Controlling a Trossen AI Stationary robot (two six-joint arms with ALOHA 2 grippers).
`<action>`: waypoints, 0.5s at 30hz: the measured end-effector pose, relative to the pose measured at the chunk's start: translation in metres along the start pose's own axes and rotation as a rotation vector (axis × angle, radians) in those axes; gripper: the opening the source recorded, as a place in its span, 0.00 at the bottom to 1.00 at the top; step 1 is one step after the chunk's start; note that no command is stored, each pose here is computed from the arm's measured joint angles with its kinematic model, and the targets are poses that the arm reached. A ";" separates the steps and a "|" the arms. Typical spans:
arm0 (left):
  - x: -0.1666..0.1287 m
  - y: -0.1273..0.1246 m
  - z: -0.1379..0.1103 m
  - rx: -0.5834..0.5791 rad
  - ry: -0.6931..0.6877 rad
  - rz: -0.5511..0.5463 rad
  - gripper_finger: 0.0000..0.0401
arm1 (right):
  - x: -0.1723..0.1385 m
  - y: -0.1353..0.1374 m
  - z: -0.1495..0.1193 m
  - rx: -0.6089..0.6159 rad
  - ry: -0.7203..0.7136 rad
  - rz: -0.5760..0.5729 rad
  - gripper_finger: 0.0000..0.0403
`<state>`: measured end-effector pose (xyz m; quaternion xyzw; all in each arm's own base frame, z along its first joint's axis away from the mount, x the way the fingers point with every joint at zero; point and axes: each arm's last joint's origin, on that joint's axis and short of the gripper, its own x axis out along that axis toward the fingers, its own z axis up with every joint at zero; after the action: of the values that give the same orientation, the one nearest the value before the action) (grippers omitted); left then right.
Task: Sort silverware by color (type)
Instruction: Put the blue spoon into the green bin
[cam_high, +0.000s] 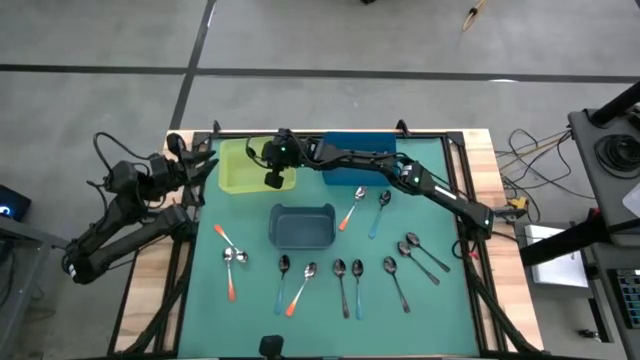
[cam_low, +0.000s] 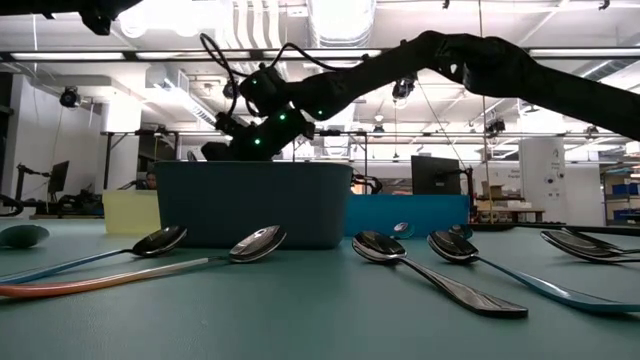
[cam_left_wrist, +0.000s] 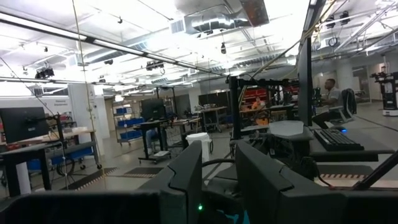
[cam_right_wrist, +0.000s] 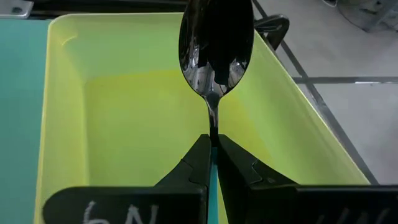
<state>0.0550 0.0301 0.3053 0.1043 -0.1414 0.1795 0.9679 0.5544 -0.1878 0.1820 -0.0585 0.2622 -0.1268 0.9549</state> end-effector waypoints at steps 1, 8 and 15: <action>0.000 0.000 0.000 0.000 0.000 0.000 0.20 | 0.000 0.000 0.000 0.000 0.000 0.000 0.02; 0.000 0.000 0.000 0.000 0.000 0.000 0.20 | 0.000 0.000 0.000 -0.001 -0.003 0.000 0.02; 0.000 0.000 0.000 0.000 0.000 0.000 0.20 | 0.000 0.002 0.001 -0.009 -0.008 0.019 0.04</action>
<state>0.0550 0.0301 0.3053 0.1043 -0.1415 0.1795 0.9679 0.5551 -0.1863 0.1824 -0.0606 0.2594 -0.1161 0.9569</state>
